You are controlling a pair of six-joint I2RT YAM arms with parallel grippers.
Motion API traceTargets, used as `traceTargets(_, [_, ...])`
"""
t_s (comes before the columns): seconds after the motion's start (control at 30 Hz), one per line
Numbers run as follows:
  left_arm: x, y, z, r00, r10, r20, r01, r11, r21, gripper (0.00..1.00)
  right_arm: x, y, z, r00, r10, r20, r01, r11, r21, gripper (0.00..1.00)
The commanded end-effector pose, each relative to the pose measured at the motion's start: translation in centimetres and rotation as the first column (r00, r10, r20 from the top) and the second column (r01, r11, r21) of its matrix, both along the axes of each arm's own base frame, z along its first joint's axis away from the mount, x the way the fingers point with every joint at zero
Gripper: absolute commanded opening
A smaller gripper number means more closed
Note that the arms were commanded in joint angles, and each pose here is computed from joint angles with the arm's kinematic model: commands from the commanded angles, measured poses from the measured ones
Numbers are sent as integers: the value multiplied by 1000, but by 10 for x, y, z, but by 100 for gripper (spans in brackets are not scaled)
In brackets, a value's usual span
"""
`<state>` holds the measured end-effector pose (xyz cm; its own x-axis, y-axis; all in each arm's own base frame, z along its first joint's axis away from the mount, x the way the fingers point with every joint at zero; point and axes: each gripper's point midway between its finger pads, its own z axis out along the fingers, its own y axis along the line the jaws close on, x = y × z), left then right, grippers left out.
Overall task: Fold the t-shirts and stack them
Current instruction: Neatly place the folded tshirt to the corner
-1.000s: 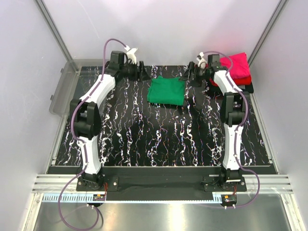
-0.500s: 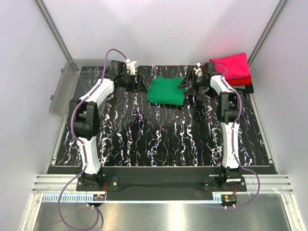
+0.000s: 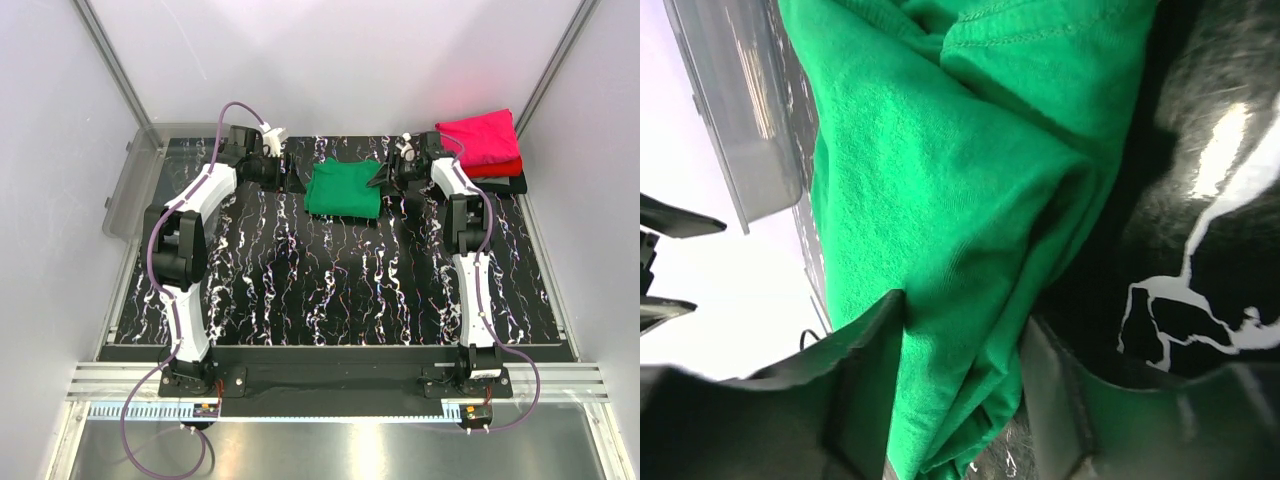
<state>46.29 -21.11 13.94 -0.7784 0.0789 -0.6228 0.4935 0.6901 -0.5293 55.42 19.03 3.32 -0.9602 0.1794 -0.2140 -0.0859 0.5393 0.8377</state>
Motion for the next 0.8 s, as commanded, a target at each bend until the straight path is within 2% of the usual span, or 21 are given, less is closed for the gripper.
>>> traceTargets(0.0, [13,0,22,996,-4,94,3,1000,4,68,-14,14,-25,998,46,-53,-47,999,-16,54])
traceTargets(0.1, [12,-1,23,994,-12,109,10,1000,19,69,-16,20,-22,996,76,-42,-75,997,21,35])
traceTargets(0.23, [10,-1,21,991,-21,128,14,998,60,69,-17,24,-15,995,101,-18,-100,994,48,17])
traceTargets(0.27, [9,-1,21,991,-24,130,15,998,69,69,-16,23,-12,995,103,-8,-102,993,50,0])
traceTargets(0.37, [7,-2,21,990,-27,140,15,996,89,69,-9,21,11,992,109,55,-112,993,39,0])
traceTargets(0.4, [7,-1,21,990,-29,141,16,996,93,69,1,17,32,976,135,173,-134,991,-19,0])
traceTargets(0.47, [7,0,23,989,-25,144,11,995,98,69,5,6,45,955,163,248,-135,983,-126,0])
traceTargets(0.5, [8,0,23,989,-23,144,8,995,100,69,13,-1,70,903,217,371,-153,969,-195,0])
traceTargets(0.57, [9,2,23,987,-34,159,16,994,113,69,5,-13,80,886,268,378,-167,946,-279,0])
traceTargets(0.63, [10,1,23,987,-33,159,15,994,112,69,6,-28,99,826,338,452,-171,913,-371,0])
traceTargets(0.77, [14,-1,25,986,-33,165,16,994,103,69,1,-61,113,788,416,453,-133,834,-536,0])
